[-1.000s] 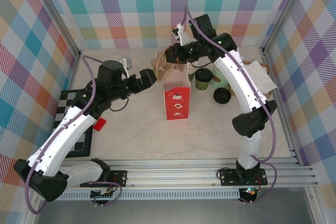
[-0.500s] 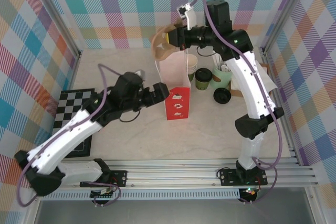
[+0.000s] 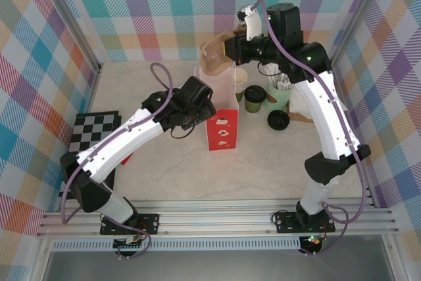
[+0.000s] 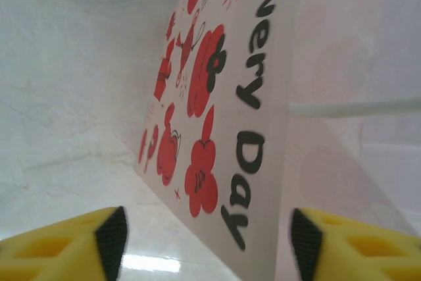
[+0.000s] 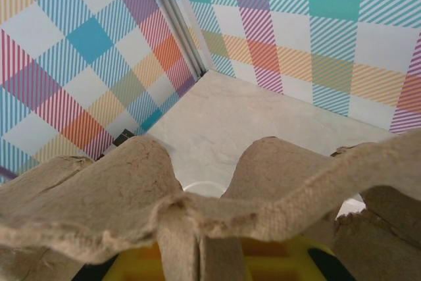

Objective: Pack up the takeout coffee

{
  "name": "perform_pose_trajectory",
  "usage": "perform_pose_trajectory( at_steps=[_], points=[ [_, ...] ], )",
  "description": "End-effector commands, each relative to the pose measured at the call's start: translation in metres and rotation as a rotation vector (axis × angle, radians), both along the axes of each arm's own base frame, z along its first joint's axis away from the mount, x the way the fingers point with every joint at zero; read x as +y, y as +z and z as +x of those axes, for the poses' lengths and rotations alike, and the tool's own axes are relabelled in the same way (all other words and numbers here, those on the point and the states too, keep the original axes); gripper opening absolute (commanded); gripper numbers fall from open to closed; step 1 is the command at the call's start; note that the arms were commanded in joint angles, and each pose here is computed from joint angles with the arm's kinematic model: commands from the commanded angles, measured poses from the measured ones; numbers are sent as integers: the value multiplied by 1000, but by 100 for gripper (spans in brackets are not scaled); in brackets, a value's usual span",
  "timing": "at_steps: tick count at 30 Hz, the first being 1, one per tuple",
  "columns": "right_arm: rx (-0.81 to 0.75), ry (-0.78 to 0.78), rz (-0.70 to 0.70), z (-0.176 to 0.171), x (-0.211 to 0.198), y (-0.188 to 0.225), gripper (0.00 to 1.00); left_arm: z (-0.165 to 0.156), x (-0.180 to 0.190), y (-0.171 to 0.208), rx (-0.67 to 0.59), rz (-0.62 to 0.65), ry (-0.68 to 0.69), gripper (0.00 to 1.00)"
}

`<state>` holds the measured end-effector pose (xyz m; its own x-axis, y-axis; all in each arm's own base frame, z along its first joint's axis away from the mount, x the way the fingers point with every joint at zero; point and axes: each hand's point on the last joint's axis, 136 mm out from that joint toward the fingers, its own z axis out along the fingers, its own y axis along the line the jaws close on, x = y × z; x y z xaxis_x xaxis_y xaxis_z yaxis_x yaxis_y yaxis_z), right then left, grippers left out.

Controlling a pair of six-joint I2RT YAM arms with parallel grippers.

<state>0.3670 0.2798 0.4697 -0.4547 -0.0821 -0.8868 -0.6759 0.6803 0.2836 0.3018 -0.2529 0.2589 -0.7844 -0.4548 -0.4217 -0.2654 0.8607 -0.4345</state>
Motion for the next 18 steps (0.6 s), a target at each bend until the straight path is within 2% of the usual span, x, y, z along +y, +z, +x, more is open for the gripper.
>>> perform_pose_trajectory(
  at_steps=[1,5,7,11,14,18],
  points=[
    [-79,54,-7,-15,-2,18,0,6,2,2,-29,108,-42,54],
    [-90,109,-49,-22,0,15,0,12,4,-13,-4,166,-101,38],
    [-105,105,-67,-20,-1,16,0,17,9,-14,-11,187,-127,27],
    [-106,137,-67,-21,3,16,0,21,8,0,-75,239,-275,10],
    [-78,162,-59,-26,6,13,0,10,-7,3,-100,246,-488,1],
    [-47,132,-52,-28,1,13,0,-6,-9,0,-79,277,-685,0]
  ],
)
